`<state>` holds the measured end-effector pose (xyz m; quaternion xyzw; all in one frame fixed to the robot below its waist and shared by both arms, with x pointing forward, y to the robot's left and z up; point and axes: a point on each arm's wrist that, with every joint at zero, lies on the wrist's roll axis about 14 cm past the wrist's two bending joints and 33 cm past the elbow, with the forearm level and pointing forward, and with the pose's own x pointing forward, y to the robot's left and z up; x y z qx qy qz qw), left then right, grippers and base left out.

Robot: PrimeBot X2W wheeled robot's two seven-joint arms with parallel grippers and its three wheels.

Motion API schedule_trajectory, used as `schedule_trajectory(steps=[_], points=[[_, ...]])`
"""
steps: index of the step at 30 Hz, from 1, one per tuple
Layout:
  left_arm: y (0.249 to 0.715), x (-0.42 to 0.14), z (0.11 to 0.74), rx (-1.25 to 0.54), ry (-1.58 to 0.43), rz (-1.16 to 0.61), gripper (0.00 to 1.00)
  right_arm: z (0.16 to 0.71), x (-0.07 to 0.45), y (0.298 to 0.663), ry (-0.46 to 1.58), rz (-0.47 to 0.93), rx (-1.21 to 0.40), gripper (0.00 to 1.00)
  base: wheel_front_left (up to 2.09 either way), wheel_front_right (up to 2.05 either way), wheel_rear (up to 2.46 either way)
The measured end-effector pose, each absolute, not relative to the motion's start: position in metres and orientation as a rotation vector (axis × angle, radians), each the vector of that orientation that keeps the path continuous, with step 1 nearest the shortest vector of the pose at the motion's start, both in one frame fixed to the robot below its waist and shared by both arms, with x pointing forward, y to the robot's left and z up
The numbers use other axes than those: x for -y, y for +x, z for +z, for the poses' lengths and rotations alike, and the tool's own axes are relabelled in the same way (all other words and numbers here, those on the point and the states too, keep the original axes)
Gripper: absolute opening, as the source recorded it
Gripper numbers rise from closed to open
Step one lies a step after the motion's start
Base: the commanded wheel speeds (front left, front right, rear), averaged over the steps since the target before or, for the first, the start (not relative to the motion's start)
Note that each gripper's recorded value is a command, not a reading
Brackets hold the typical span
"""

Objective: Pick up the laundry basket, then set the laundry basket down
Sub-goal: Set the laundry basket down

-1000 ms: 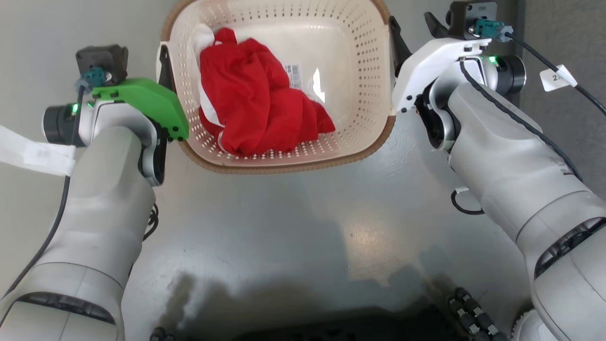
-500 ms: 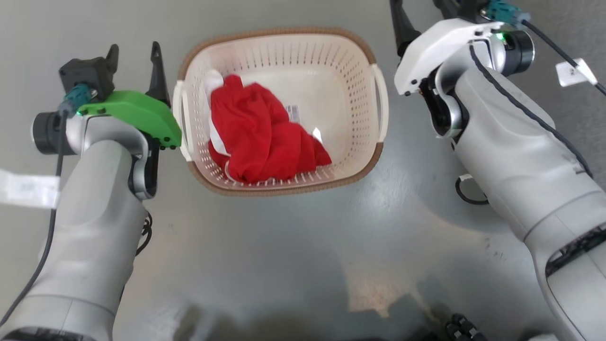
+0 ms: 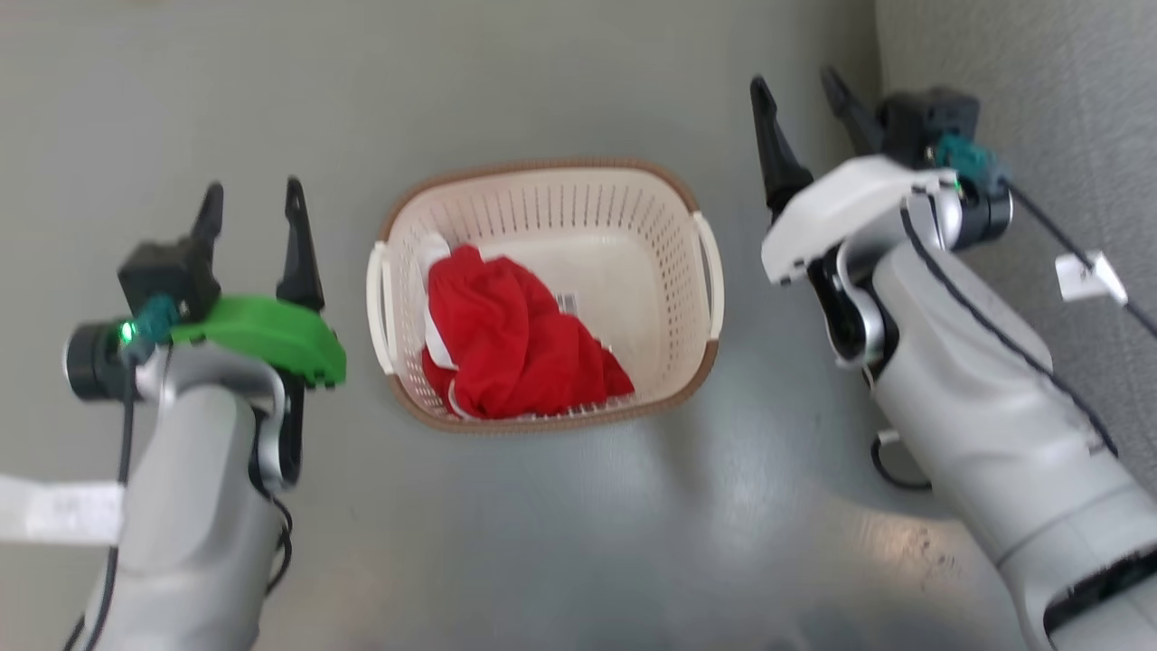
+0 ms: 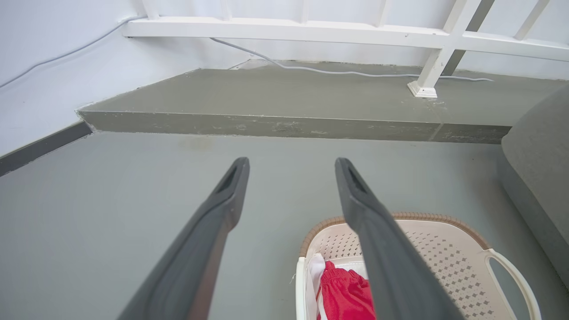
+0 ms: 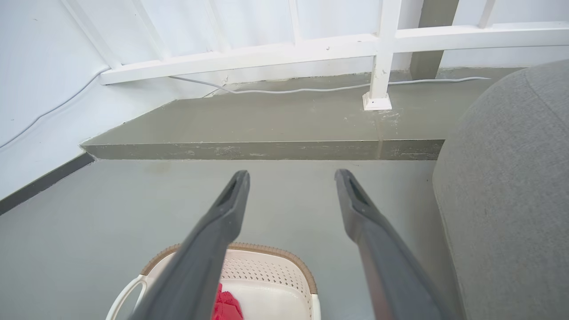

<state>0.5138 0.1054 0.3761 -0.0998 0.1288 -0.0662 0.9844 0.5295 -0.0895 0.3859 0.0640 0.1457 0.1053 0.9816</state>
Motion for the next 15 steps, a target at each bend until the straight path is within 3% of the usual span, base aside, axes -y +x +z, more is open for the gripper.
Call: schedule_trajectory(steps=[15], points=[[0.441,-0.128,0.418,-0.190,-0.179,-0.077,1.00,0.429,0.097,0.463,0.145,0.189,-0.194,1.00,0.00,0.00,0.00]])
